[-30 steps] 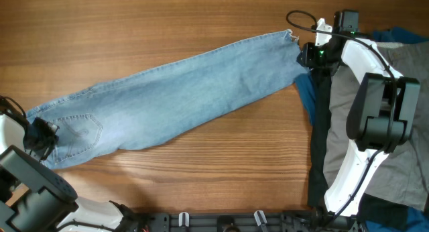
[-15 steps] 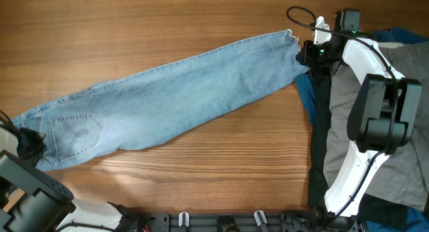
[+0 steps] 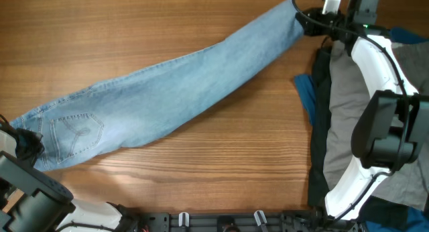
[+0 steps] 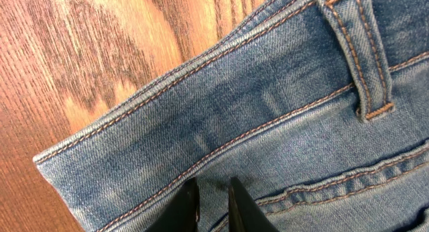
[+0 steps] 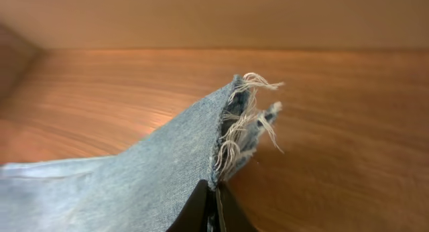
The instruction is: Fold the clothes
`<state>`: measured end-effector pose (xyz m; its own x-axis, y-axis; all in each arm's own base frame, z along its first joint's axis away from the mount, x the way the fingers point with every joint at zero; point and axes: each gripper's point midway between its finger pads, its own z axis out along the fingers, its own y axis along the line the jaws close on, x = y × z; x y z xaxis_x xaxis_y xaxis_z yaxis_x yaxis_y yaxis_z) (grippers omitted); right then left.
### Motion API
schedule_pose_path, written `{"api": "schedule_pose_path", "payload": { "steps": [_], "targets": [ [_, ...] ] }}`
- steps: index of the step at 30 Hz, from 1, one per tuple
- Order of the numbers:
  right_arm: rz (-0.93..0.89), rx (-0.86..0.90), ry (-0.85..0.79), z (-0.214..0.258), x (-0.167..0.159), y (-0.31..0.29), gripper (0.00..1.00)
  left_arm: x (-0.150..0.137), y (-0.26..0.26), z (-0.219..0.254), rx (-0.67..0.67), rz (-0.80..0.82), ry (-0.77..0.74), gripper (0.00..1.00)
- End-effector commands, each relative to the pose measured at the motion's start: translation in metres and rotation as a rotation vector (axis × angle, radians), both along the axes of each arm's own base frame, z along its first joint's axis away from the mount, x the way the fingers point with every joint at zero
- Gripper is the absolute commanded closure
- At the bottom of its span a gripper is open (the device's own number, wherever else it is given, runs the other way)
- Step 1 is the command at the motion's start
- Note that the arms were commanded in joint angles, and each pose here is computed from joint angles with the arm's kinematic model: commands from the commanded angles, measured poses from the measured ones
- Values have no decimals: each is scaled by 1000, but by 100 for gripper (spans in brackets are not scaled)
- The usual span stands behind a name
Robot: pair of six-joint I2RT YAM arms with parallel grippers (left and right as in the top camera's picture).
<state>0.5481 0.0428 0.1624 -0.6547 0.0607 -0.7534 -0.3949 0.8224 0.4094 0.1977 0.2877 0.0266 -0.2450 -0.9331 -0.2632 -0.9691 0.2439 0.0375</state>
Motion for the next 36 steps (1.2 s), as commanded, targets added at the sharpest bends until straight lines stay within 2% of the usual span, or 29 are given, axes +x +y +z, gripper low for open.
{"api": "schedule_pose_path", "payload": {
  "steps": [1, 5, 7, 9, 11, 12, 14, 15, 16, 17, 18, 20, 22, 23, 29, 36],
  "targets": [
    [-14, -6, -39, 22, 3, -4, 96, -7, 2, -4, 5, 24, 22, 84],
    [-92, -65, 55, 1, -3, -17, 96, -6, 2, -4, 6, 24, 21, 84],
    [-184, -100, 150, -15, -9, -31, 92, -6, 2, -4, 7, 24, 19, 83],
    [-185, -105, 175, -20, -14, -32, 96, -5, 2, -4, 4, 22, 13, 83],
    [-179, -108, 173, -20, -14, -30, 96, -2, 0, -4, -5, 18, -3, 83],
    [-176, -109, 175, -20, -14, -28, 88, -2, 0, -4, -7, 18, -5, 83],
    [-172, -109, 184, -21, -16, -26, 95, -1, 0, -4, -8, 17, -6, 83],
    [-170, -109, 187, -22, -16, -25, 95, -2, 0, -4, -8, 17, -5, 83],
    [-169, -109, 188, -22, -16, -25, 84, -1, 0, -4, -8, 17, -6, 83],
    [-169, -109, 192, -23, -17, -24, 87, -1, 0, -4, -8, 17, -6, 82],
    [-169, -109, 199, -24, -18, -24, 96, -1, 0, -4, -8, 17, -6, 82],
    [-183, -123, 210, -26, -19, -28, 96, -1, 0, -4, -8, 17, -6, 81],
    [-235, -180, 226, -37, -17, -40, 74, -1, 0, -4, -8, 17, -6, 81],
    [-257, -207, 240, -46, -16, -46, 71, -1, 0, -4, -8, 17, -6, 81],
    [-197, -252, 351, -126, -17, -46, 61, 1, -2, -5, -17, 14, -17, 80],
    [-171, -223, 358, -136, -17, -40, 58, 1, -1, -5, -14, 14, -19, 80]
  ]
}}
